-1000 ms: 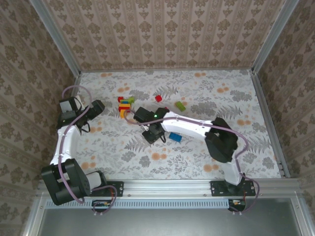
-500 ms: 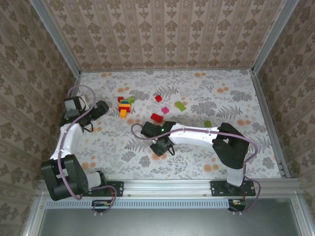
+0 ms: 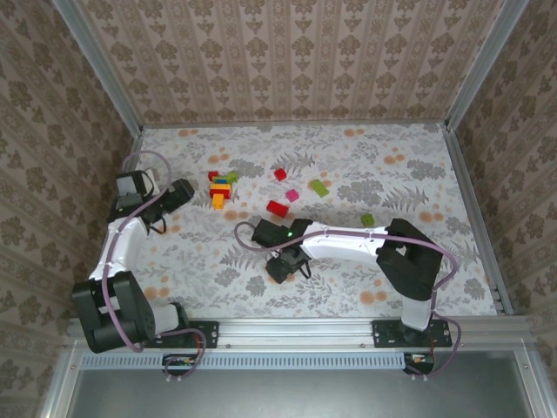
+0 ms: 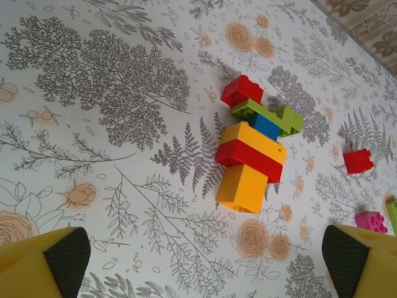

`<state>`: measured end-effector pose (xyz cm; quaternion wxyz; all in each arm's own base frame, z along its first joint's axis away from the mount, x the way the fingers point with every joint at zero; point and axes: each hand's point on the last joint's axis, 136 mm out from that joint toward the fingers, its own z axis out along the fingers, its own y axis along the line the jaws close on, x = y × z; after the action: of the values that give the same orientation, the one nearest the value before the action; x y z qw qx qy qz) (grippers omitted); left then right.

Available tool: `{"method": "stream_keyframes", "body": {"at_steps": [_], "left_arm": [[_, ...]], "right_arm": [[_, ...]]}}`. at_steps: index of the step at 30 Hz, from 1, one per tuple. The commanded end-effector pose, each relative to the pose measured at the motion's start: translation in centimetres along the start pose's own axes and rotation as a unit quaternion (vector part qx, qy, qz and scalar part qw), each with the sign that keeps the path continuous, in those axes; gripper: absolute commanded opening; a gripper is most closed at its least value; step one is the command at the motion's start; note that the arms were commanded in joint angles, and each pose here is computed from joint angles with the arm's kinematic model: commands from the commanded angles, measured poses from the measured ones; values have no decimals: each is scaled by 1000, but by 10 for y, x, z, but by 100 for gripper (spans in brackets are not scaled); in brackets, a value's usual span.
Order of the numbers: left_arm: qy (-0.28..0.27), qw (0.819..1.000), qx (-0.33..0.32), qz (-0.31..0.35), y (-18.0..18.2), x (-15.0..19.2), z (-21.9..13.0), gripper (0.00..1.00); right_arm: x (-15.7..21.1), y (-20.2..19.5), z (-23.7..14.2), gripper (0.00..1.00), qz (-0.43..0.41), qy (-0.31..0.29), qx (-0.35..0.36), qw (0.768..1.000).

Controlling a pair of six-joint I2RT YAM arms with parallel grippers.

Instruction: Assemble a carrot with lego

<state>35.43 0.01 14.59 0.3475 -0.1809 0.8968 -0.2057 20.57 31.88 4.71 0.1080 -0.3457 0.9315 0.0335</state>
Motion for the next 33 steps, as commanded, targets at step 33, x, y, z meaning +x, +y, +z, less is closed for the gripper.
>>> {"method": "stream_keyframes", "body": {"at_steps": [33], "left_arm": [[-2,999,26,19,-15,-6,-2,100]], "right_arm": [[3,-119,32,62,18,56,43,997]]}}
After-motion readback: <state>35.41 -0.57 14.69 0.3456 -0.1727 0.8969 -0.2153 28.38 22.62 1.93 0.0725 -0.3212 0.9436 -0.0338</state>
